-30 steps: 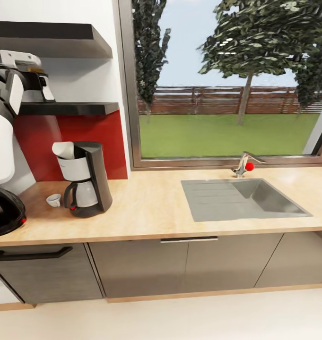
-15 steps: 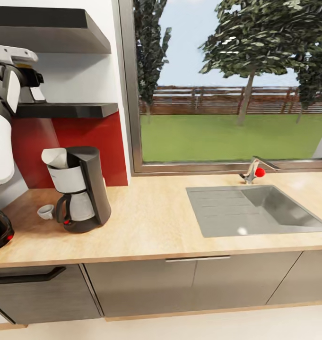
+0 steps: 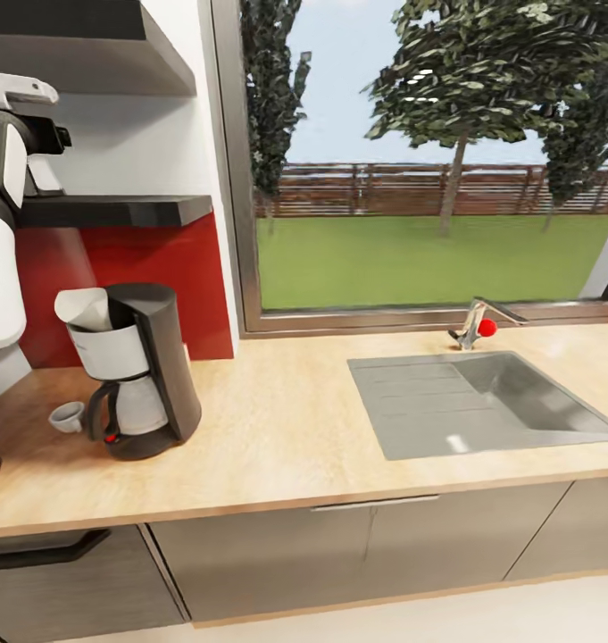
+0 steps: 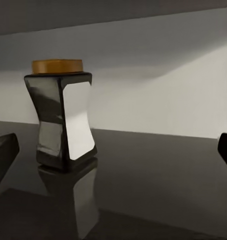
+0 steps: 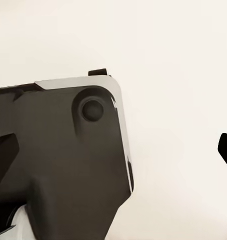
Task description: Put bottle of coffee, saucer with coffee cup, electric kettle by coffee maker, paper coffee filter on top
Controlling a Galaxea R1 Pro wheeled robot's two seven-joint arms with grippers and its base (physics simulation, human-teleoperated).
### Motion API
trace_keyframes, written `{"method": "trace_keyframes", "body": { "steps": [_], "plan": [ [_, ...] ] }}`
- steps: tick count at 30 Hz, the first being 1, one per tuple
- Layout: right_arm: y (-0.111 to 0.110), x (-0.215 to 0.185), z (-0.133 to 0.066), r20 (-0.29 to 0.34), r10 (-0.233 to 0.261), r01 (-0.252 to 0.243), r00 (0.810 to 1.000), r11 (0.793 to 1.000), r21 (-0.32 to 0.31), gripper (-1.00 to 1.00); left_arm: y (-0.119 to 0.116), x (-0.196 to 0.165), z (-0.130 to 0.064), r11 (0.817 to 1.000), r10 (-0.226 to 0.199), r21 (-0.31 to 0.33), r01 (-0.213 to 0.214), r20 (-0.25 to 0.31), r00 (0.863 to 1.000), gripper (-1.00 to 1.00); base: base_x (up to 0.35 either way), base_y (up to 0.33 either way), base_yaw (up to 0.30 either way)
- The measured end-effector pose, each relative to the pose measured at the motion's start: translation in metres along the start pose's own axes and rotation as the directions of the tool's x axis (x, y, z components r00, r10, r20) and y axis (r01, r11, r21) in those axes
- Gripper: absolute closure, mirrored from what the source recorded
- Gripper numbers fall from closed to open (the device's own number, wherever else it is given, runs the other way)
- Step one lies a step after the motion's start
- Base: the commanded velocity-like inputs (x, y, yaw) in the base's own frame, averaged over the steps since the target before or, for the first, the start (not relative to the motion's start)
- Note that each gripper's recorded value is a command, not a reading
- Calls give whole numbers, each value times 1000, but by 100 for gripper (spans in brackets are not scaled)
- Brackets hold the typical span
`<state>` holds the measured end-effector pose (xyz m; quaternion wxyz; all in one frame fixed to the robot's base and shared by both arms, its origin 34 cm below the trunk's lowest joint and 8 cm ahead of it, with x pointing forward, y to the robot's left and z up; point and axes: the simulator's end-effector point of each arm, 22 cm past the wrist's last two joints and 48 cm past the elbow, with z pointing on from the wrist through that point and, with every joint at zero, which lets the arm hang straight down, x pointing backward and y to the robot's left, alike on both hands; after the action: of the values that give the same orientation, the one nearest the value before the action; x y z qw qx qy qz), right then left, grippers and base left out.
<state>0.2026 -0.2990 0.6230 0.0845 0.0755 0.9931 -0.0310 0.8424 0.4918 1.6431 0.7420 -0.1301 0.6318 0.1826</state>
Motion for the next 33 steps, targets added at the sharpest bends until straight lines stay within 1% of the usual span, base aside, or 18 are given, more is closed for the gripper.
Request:
{"method": "trace_keyframes", "body": {
  "steps": [7,10,14,20,31,32,33],
  "plan": [
    [1,-1,0,1,-2,2,1000,1000,-1,-100,-1,1,1,1000,1,1,-1,-1,1000,-100,196,250,-11],
    [1,-1,0,3,-2,2,1000,1000,-2,-100,-1,1,1,1000,1,1,-1,-2,1000,-100,27,297,-1],
    [1,-2,0,3,-2,2,1000,1000,-2,-100,0,1,1,1000,3,-1,-3,-1,1000,-100,-121,251,0],
    [2,-2,0,4,-1,1,1000,1000,-2,-100,9,1,2,1000,2,-11,-2,0,1000,-100,-30,41,0],
    [2,-2,0,6,-1,1,1000,1000,-3,-100,2,2,2,999,8,32,-8,-1,1000,-100,-1,1,0],
    [2,-2,0,5,-1,1,1000,1000,-3,-100,0,6,3,999,21,36,-21,-11,1000,-100,0,0,0],
    [2,-2,0,6,-1,1,1000,1000,-3,-100,-9,24,7,998,50,52,-47,-62,997,-100,0,0,0]
  ]
}}
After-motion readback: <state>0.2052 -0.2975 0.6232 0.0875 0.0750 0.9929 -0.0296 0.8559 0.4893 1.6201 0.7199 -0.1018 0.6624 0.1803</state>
